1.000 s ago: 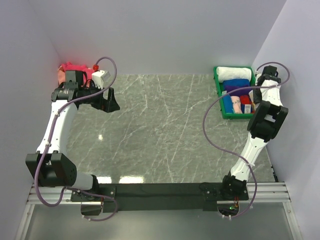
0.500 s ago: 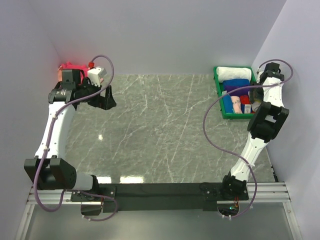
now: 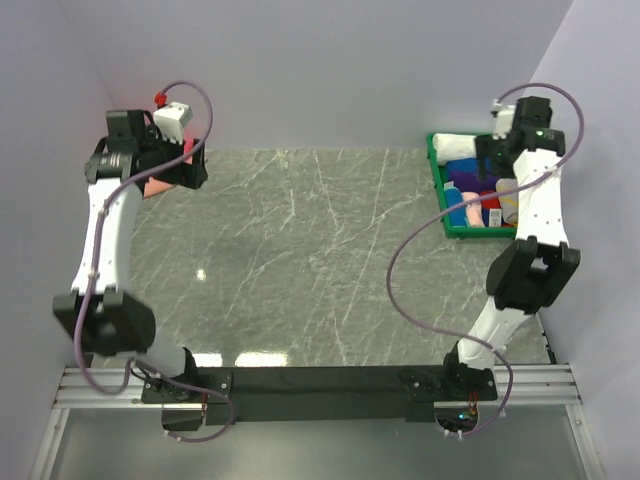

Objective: Roll the towels
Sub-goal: Place the rolled towel into the container, then grab a towel with the left arm

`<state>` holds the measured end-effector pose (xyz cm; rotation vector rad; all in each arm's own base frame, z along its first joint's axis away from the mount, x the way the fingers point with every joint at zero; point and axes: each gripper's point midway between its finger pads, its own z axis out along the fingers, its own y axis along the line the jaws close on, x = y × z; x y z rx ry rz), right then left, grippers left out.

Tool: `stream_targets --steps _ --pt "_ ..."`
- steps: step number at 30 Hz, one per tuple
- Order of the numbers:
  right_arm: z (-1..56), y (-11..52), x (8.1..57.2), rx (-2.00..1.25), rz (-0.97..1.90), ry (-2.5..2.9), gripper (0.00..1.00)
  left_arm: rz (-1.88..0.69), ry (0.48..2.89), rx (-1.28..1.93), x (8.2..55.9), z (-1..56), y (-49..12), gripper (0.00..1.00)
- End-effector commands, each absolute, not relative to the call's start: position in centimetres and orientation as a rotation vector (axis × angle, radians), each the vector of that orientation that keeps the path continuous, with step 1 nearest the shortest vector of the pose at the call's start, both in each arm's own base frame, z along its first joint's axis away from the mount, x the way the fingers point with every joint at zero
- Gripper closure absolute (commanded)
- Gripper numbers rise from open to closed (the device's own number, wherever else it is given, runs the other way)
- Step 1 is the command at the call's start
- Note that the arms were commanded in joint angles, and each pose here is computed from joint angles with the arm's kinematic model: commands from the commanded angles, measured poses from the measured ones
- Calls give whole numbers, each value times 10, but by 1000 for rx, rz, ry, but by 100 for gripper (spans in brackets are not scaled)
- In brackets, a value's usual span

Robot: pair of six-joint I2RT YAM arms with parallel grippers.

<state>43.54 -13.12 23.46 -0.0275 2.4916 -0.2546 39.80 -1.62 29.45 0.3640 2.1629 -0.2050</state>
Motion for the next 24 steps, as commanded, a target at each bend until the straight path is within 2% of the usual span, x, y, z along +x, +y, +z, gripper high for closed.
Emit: stream_targets --steps 1,4,6,7,8,10,11,13,14,15,17,19,24 --pt "257 -77 413 -210 -208 2435 21 52 2282 388 430 256 39 4" --pt "264 -48 403 -324 -259 2385 16 235 2290 457 463 231 69 4" --pt "269 -32 400 -362 -246 2357 13 332 2280 511 488 212 85 8" --pt "275 -28 397 -353 -228 2341 7 399 2272 509 498 213 95 9" --pt "276 -24 395 -354 -206 2336 7 440 2290 544 511 194 104 12" --pt "274 -15 391 -347 -142 2343 5 547 2226 537 538 200 121 13" --pt "273 -11 389 -355 -121 2352 5 585 2233 563 550 183 129 14" --pt "267 -8 385 -364 -91 2367 4 669 2153 551 577 193 142 13" --pt "266 -7 385 -367 -91 2365 4 689 2173 579 587 171 146 12" --pt "264 -8 384 -371 -97 2364 4 727 2117 557 603 187 152 11" --pt "261 -11 383 -369 -118 2373 3 763 2141 584 619 160 161 10" --pt "258 -12 383 -366 -126 2391 3 821 2082 571 638 168 169 10" --pt "243 -13 375 -380 -123 2449 2 924 2063 652 658 124 188 7"
